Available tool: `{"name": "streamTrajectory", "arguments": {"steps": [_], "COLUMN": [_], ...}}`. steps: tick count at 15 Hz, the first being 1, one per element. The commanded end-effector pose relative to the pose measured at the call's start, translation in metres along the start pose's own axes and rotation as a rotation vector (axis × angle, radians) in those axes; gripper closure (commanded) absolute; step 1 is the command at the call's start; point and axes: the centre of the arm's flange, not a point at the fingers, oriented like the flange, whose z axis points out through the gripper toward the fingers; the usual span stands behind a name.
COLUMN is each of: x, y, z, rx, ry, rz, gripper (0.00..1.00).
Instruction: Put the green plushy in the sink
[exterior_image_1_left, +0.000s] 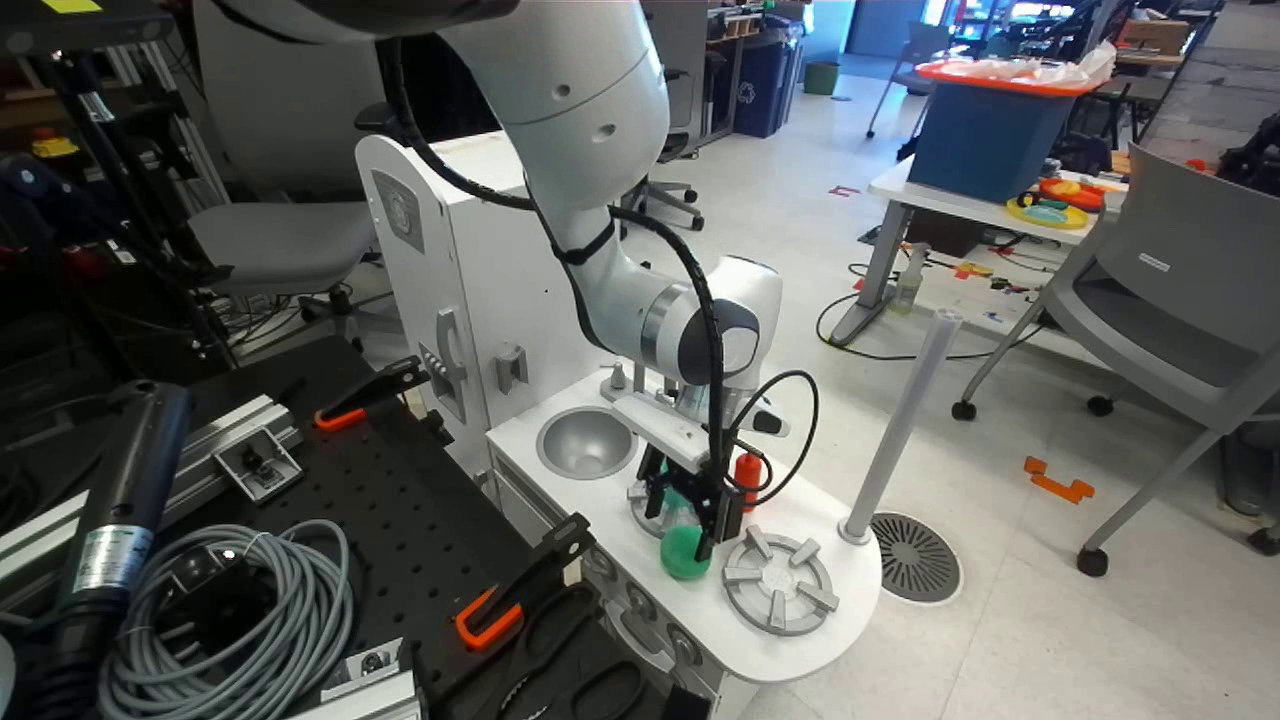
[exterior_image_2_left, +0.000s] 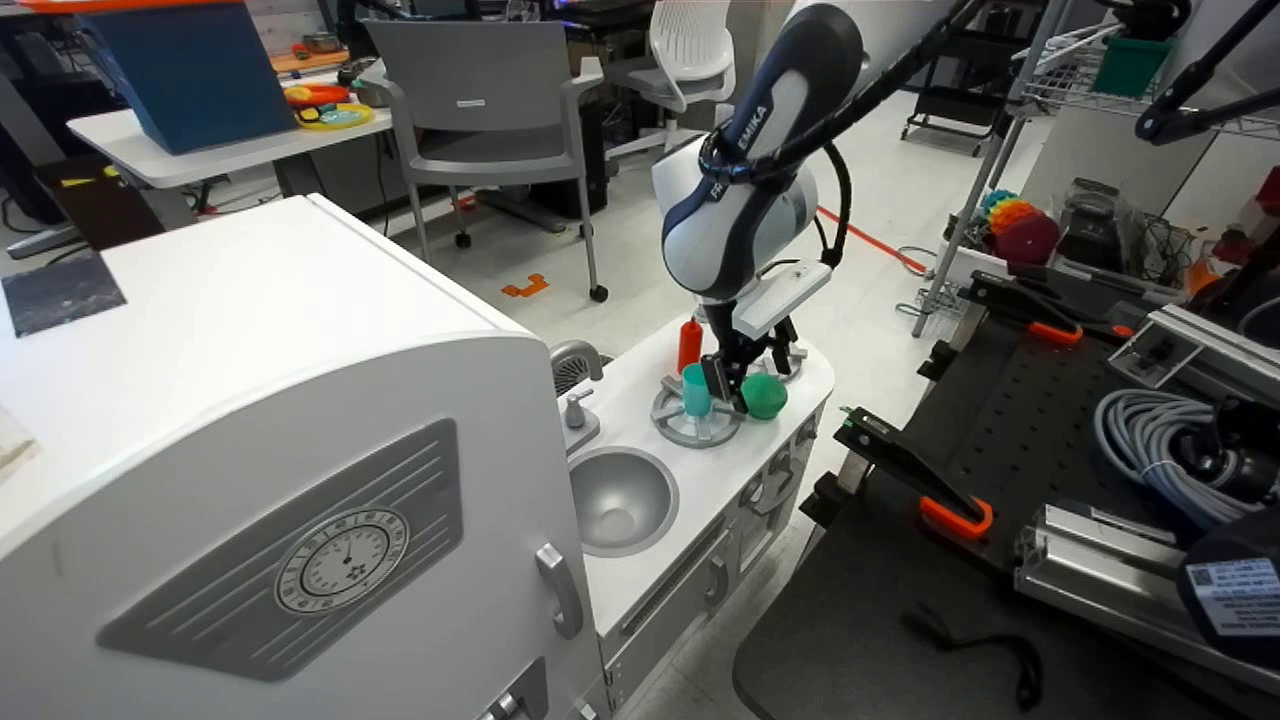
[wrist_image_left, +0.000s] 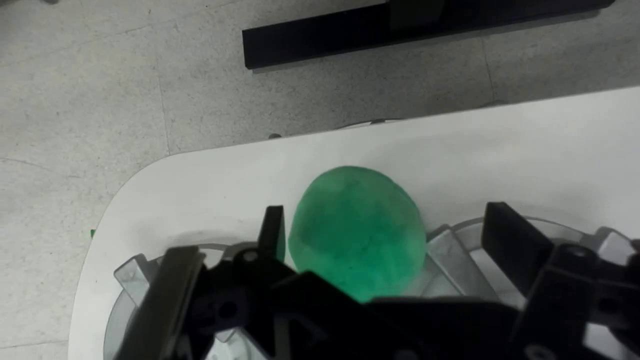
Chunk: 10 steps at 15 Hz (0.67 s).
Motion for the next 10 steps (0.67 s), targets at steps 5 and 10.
{"name": "streamTrajectory", "arguments": {"steps": [5,10], "x": [0.031,0.006], "y": [-0.008,-0.031], "z": [0.010,-0.012], "rx": [-0.057,-0.051], "ry": [-0.054,-0.072], "rz": [0.018,-0.025], "gripper": [0.48,0.85]}}
